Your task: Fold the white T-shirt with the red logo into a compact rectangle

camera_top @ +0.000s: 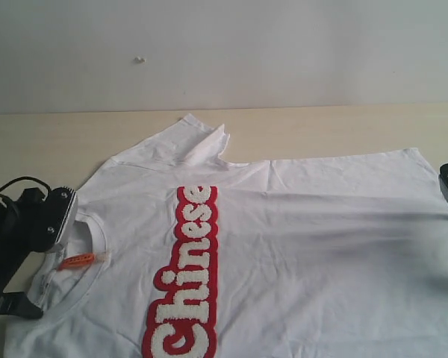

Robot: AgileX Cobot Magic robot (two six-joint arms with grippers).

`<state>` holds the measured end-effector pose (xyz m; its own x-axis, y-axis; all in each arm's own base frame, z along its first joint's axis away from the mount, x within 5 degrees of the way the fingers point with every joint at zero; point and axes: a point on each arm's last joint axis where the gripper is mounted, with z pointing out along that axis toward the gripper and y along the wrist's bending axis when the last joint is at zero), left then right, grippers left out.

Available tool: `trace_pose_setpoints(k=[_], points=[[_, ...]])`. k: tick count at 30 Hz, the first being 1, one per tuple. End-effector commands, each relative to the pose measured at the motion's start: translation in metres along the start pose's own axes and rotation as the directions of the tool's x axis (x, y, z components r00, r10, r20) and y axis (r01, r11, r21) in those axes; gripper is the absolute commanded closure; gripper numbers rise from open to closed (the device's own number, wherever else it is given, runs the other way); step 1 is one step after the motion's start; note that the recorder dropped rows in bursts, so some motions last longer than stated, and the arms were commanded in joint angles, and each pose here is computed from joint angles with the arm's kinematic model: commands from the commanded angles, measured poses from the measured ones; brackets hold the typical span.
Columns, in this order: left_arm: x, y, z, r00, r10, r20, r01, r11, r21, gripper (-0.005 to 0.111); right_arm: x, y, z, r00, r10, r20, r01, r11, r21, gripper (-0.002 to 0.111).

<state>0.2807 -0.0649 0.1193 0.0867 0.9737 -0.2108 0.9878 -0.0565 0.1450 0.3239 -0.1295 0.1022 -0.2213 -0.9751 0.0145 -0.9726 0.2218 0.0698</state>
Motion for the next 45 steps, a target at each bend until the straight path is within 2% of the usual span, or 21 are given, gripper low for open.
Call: trace_pose_setpoints(k=[1, 6, 11, 13, 16, 19, 21, 27, 45], points=[[-0.002, 0.009, 0.009, 0.999, -0.049, 0.010, 0.048, 0.996, 0.077, 0.008, -0.005, 0.008, 0.029, 0.999, 0.018, 0.043, -0.014, 0.995, -0.095, 0.009], [-0.003, 0.019, -0.009, 0.998, -0.047, -0.041, 0.052, 0.990, 0.129, 0.024, -0.005, 0.008, 0.029, 0.999, -0.004, 0.040, 0.008, 0.995, -0.095, 0.009], [-0.008, 0.023, -0.030, 0.999, -0.038, -0.034, 0.040, 0.997, 0.071, 0.020, -0.005, 0.008, 0.029, 0.999, -0.004, 0.040, 0.008, 0.995, -0.097, 0.009], [-0.008, 0.022, -0.032, 0.999, -0.041, -0.030, 0.043, 0.996, 0.077, 0.019, -0.005, 0.008, 0.029, 0.999, -0.004, 0.040, 0.008, 0.995, -0.099, 0.009], [-0.005, 0.017, -0.019, 0.998, -0.057, -0.035, 0.060, 0.993, 0.098, 0.019, -0.005, 0.008, 0.029, 0.999, 0.004, 0.048, 0.000, 0.995, -0.098, 0.009], [-0.001, 0.017, -0.003, 0.996, -0.077, -0.044, 0.079, 0.995, 0.054, 0.019, -0.005, 0.008, 0.029, 0.999, 0.004, 0.048, 0.001, 0.995, -0.099, 0.009], [0.000, 0.018, 0.003, 0.995, -0.091, -0.038, 0.093, 0.994, 0.058, 0.019, -0.005, 0.008, 0.029, 0.999, 0.004, 0.048, 0.001, 0.995, -0.099, 0.009], [0.001, 0.016, 0.016, 0.998, -0.059, -0.026, 0.061, 0.994, 0.091, 0.019, -0.005, 0.008, 0.029, 0.999, 0.000, 0.046, 0.005, 0.995, -0.100, 0.009], [0.002, 0.014, 0.019, 0.999, -0.047, -0.025, 0.049, 0.991, 0.122, 0.019, -0.005, 0.009, 0.029, 0.999, 0.000, 0.048, 0.005, 0.994, -0.109, 0.009]])
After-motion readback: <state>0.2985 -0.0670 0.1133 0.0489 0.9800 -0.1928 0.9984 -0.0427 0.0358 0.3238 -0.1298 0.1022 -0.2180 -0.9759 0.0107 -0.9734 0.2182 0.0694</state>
